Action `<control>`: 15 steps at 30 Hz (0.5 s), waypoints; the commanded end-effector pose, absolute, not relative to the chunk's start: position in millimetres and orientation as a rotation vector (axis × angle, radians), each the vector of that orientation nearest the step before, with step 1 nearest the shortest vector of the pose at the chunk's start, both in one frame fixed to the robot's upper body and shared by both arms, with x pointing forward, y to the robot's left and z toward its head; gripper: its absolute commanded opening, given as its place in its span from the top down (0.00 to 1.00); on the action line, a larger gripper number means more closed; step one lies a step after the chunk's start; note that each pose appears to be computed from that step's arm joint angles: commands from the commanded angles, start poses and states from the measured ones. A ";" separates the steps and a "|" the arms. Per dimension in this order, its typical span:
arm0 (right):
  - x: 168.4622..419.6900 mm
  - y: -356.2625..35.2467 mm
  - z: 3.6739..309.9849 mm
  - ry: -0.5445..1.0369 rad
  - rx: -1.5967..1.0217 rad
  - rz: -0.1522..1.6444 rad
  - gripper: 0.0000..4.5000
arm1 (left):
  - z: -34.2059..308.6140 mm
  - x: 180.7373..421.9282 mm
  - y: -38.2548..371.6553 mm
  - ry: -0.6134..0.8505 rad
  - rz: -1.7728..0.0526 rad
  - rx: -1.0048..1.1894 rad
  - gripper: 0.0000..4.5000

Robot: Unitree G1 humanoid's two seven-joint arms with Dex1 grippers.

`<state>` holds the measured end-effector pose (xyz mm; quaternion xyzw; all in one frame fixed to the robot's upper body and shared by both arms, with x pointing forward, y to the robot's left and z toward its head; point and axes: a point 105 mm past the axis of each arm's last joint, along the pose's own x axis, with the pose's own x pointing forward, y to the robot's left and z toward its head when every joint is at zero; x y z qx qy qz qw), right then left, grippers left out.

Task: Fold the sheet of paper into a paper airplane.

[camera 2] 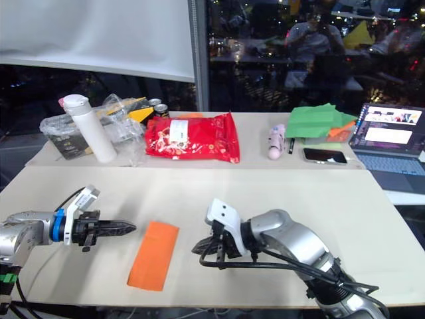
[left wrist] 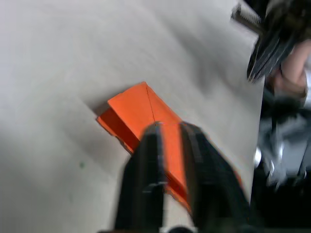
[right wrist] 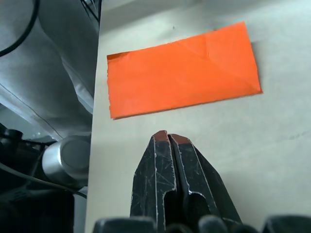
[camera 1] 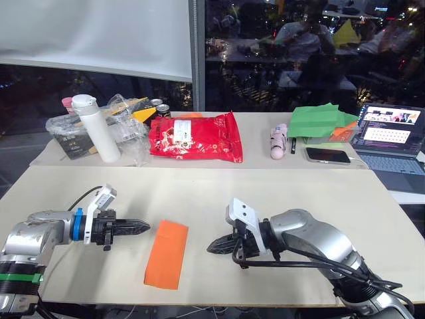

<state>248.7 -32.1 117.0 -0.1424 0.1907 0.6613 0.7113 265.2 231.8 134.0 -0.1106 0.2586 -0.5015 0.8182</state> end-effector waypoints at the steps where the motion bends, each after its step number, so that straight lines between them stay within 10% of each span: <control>1: 256.1 -36.5 120.6 0.377 -0.385 1.469 1.00 | 138.3 254.2 231.0 0.580 -0.987 -0.243 0.52; 4: 264.3 -43.8 121.2 0.363 -0.422 1.452 1.00 | 113.1 250.1 241.4 0.729 -0.823 -0.252 0.30; 15: 269.1 -49.2 120.8 0.336 -0.418 1.356 1.00 | 102.4 257.7 214.7 0.934 -0.905 -0.464 0.30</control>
